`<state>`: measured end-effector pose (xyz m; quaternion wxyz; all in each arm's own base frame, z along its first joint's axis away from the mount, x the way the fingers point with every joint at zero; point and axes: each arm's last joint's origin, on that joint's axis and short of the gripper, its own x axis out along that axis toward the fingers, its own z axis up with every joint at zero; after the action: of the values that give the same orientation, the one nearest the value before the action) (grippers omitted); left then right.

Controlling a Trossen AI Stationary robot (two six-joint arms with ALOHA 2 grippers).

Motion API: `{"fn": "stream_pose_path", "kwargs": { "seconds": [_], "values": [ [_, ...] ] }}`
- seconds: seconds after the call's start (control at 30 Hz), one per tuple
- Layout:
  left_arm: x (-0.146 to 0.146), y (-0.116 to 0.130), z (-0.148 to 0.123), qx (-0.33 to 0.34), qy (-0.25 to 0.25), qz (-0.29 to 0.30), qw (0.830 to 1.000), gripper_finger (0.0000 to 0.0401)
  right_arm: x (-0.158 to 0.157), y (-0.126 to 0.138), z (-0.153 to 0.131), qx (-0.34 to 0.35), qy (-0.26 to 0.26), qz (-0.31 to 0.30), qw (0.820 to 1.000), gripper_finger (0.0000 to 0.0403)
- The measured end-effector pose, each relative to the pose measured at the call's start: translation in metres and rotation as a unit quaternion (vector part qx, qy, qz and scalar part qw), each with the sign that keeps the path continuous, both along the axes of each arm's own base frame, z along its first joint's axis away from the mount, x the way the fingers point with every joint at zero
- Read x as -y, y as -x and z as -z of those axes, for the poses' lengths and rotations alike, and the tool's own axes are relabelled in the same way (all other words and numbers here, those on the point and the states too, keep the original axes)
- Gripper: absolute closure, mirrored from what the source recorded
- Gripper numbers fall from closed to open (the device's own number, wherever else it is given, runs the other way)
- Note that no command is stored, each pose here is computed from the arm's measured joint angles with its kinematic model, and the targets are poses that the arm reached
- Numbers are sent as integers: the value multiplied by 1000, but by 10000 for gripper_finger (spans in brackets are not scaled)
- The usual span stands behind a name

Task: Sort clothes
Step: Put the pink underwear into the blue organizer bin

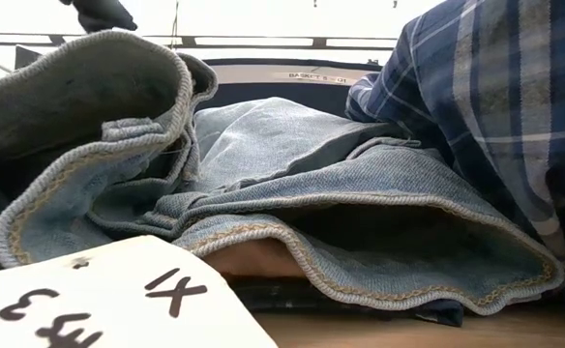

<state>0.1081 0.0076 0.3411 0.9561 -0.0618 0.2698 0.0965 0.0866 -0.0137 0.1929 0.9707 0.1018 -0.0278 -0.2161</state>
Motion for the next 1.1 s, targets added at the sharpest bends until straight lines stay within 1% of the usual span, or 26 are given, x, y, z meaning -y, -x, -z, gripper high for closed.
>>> {"fn": "stream_pose_path", "kwargs": {
  "seconds": [0.1, 0.2, 0.3, 0.47, 0.67, 0.8, 0.93, 1.1],
  "values": [
    [0, 7, 16, -5, 12, -7, 1000, 306, 0, 0, 0, 0, 0, 0, 1000, 172],
    [0, 11, 32, -24, 9, -7, 1000, 306, 0, 0, 0, 0, 0, 0, 1000, 172],
    [0, 10, 43, -42, -6, 1, 999, 306, 0, 0, 0, 0, 0, 0, 1000, 172],
    [0, 7, 59, -67, -5, 1, 998, 306, 0, 0, 0, 0, 0, 0, 1000, 172],
    [0, 7, 59, -65, -5, 2, 998, 306, 0, 0, 0, 2, 0, 0, 1000, 172],
    [1, 6, 58, -59, 19, -4, 998, 306, 0, 0, 0, 2, 0, 0, 1000, 172],
    [2, 3, 62, -44, 35, 20, 998, 306, 0, 0, -1, 5, -1, 0, 1000, 172],
    [3, -8, 78, -19, 50, 45, 998, 306, 0, 1, -10, 52, 0, 0, 999, 172]
  ]
}}
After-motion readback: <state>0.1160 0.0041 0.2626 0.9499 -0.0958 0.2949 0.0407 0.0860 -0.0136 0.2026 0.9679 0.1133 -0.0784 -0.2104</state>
